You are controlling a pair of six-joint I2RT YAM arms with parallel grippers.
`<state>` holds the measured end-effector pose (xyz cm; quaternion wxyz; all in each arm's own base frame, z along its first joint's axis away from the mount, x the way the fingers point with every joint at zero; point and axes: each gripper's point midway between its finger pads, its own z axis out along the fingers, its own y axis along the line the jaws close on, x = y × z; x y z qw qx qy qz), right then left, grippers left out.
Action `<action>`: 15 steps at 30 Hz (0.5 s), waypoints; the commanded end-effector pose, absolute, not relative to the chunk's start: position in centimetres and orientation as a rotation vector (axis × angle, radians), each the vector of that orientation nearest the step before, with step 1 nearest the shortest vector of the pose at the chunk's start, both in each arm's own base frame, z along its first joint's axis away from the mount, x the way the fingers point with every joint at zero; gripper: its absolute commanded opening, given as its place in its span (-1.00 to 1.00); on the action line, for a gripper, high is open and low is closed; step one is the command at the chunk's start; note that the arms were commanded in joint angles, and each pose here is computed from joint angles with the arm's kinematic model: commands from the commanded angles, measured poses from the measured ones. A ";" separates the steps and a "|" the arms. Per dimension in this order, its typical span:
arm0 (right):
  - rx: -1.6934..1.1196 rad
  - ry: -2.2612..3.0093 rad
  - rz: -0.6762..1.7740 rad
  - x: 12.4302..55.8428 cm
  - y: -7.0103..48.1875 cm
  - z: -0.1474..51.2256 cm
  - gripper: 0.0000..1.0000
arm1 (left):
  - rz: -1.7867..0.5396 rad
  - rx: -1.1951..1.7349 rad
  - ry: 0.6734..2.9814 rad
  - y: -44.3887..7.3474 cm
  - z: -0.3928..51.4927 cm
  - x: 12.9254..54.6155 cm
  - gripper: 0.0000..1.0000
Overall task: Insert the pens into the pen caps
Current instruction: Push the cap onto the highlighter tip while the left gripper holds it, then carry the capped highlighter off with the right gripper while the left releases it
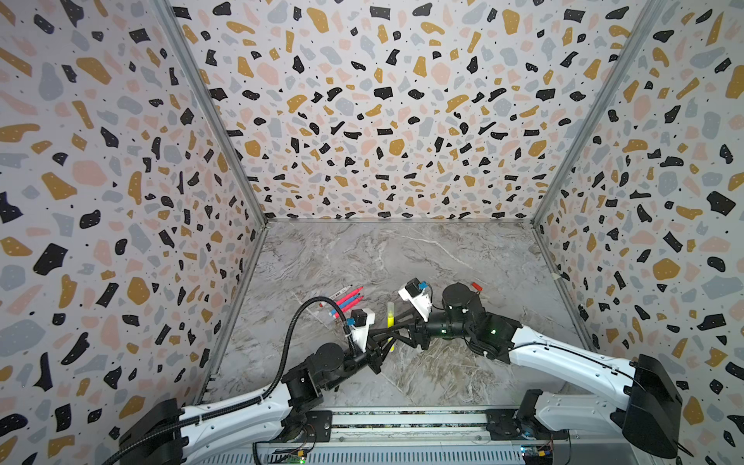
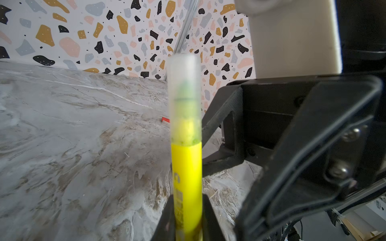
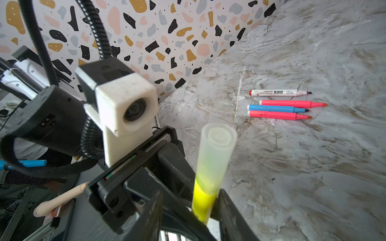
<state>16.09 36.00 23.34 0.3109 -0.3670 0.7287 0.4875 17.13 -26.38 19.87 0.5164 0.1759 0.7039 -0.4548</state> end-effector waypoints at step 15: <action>-0.854 2.014 1.143 21.3 34.6 22.9 -0.85 | -0.972 0.277 1.721 -24.8 20.2 19.3 0.07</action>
